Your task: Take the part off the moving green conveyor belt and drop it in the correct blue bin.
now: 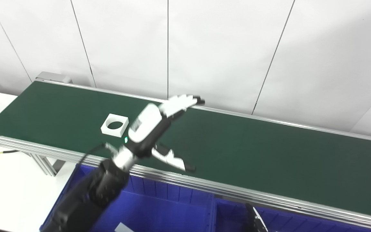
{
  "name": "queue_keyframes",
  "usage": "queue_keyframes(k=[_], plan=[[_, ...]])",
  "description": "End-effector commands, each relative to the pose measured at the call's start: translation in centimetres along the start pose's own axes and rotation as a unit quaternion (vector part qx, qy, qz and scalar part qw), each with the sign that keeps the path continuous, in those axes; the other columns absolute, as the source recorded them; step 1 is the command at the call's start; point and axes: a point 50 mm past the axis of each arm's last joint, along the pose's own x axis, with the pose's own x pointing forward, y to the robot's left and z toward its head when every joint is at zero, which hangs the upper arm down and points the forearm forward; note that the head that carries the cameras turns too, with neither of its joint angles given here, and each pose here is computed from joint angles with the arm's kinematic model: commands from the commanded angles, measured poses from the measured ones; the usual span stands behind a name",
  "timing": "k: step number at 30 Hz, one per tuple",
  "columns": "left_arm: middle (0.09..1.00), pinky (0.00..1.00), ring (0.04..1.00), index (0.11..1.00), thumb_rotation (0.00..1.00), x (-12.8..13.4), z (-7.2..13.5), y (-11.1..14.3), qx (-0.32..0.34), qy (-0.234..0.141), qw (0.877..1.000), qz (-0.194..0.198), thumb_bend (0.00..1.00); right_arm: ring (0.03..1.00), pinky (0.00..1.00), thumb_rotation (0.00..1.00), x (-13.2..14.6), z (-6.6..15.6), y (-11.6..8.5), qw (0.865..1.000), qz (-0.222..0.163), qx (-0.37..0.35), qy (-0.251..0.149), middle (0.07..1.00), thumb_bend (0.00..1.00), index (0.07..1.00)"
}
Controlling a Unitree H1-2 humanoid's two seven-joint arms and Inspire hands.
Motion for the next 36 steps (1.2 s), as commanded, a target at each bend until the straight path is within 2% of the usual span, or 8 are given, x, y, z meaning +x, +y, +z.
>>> queue_keyframes(k=[1,10,17,19,25,32,36], plan=[[0.886,0.91,0.903,0.863,0.56,1.4,-0.5,1.7,0.035,-0.014,0.999,-0.002,0.94,0.984,1.0,1.0,0.3,0.4,-0.4,1.0,0.001,0.001,-0.019,0.979,0.88,0.962],[0.841,0.88,0.85,0.832,0.4,4.3,-4.0,2.3,0.11,0.003,0.993,-0.042,1.0,0.985,1.0,1.0,0.5,0.2,-0.6,1.0,0.001,0.005,-0.016,0.979,0.88,0.96],[0.832,0.86,0.845,0.827,0.25,5.9,-7.7,1.5,0.148,0.044,0.984,-0.088,1.0,0.985,1.0,1.0,0.5,0.3,-0.6,1.0,0.0,0.007,-0.017,0.978,0.89,0.956],[0.832,0.85,0.84,0.832,0.17,6.3,-8.4,1.2,0.162,0.053,0.98,-0.103,1.0,0.986,1.0,1.0,0.5,0.3,-0.6,1.0,0.0,0.008,-0.017,0.978,0.89,0.956],[0.823,0.82,0.825,0.829,0.09,7.1,-9.6,0.4,0.199,0.058,0.968,-0.139,1.0,0.995,1.0,1.0,0.3,0.3,-0.6,1.0,0.001,0.009,-0.018,0.982,0.9,0.956],[0.822,0.8,0.808,0.852,0.01,8.3,-10.4,-0.5,0.243,0.07,0.942,-0.219,1.0,0.999,1.0,1.0,0.2,0.2,-0.6,1.0,0.002,0.015,-0.017,0.983,0.9,0.958],[0.82,0.79,0.793,0.871,0.0,8.8,-10.5,-0.7,0.249,0.077,0.934,-0.245,1.0,0.999,1.0,1.0,0.2,0.2,-0.5,1.0,0.003,0.017,-0.016,0.984,0.9,0.957]])
